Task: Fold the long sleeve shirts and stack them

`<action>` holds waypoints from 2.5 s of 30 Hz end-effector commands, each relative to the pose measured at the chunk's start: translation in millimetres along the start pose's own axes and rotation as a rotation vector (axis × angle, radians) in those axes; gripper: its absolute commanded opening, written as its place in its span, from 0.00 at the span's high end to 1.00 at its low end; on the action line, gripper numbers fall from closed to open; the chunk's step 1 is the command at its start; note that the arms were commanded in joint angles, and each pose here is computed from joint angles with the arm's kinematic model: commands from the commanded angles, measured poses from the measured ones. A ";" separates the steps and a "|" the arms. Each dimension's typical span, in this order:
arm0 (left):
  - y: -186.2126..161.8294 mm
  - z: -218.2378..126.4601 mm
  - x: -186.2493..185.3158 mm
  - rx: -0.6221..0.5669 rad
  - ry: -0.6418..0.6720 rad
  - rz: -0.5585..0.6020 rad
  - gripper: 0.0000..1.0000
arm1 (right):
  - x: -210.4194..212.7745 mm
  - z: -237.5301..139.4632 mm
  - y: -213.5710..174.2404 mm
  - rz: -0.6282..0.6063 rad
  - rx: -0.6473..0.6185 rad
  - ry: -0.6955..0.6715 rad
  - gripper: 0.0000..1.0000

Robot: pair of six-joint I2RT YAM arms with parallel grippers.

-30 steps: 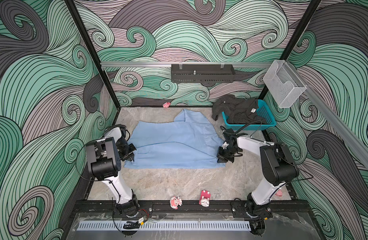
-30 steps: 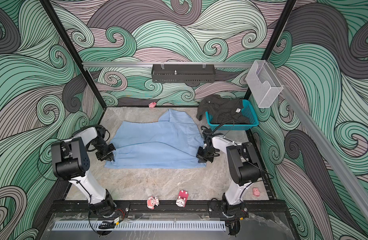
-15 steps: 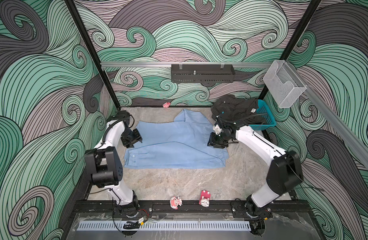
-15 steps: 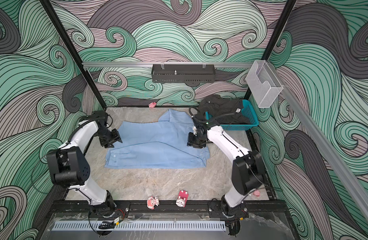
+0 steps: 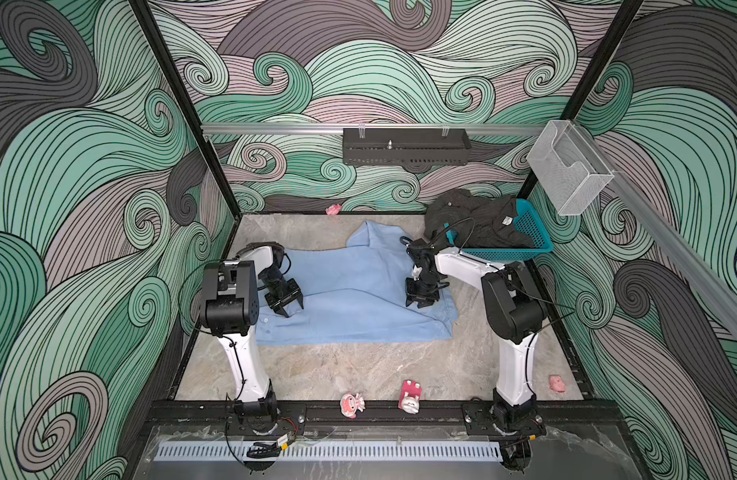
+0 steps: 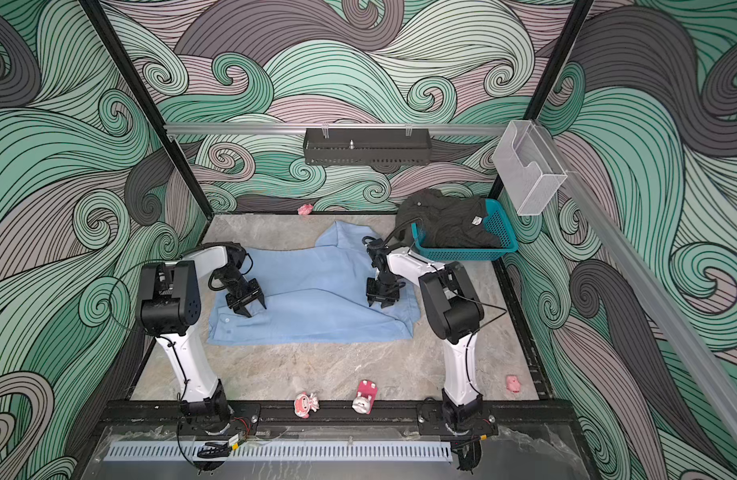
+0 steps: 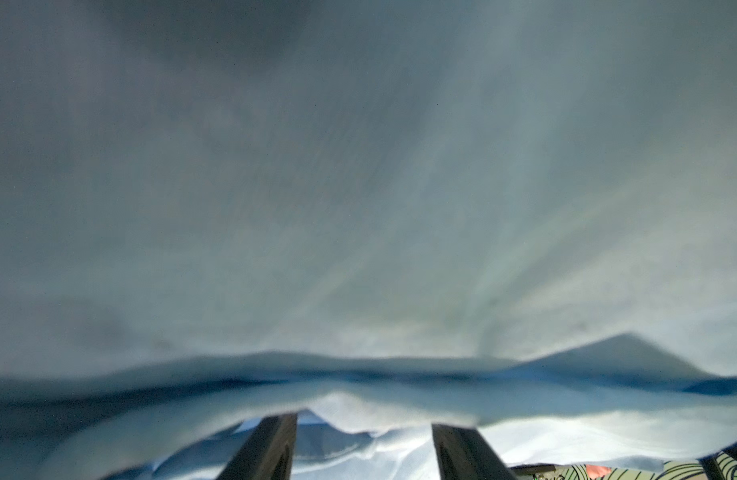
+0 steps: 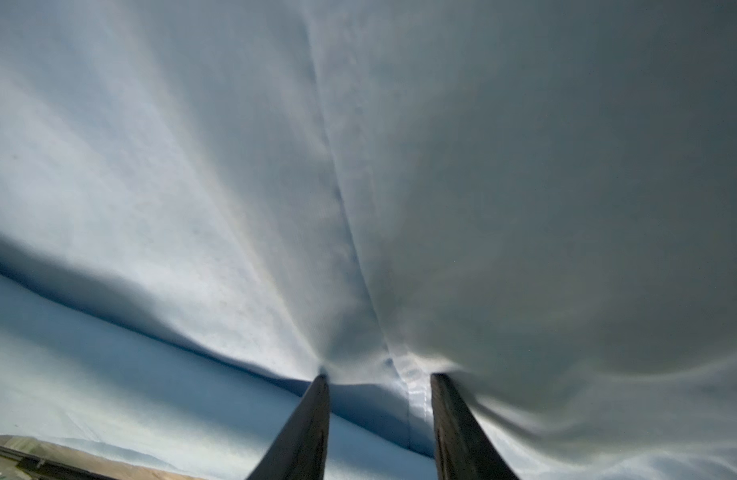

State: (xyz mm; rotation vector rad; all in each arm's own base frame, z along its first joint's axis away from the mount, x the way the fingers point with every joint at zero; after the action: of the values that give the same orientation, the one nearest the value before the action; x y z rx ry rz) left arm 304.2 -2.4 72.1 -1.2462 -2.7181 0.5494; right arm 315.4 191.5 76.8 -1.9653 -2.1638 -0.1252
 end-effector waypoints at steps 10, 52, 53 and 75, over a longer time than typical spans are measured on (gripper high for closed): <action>-29.9 -62.3 15.5 -0.122 -0.080 0.025 0.42 | 11.7 -50.6 -44.9 -0.085 -0.085 0.014 0.58; 187.4 -103.2 -34.3 -0.272 -0.196 -0.026 0.90 | -10.0 -94.4 180.1 0.054 -0.367 0.105 0.57; 187.0 -105.1 -34.5 -0.277 -0.199 -0.024 0.93 | -9.6 -93.5 183.2 0.045 -0.373 0.105 0.56; 168.3 -112.9 -36.5 -0.219 -0.227 -0.002 1.00 | 4.0 -46.3 240.1 -0.182 -0.516 0.081 0.45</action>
State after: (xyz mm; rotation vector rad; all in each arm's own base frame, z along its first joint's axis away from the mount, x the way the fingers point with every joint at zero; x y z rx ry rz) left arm 480.6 104.4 99.5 -1.2860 -3.0350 0.3980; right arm 548.2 204.2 116.4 -1.9767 -2.3526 -0.8270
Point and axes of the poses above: each gripper's point midway between its finger pads, its own z axis out along the fingers, its own x axis along the line the jaws close on, y = z × x, the point moved 6 cm from there along -z, back along the fingers, and after that the axes turned 6 degrees about -z, right-handed, at the moved point
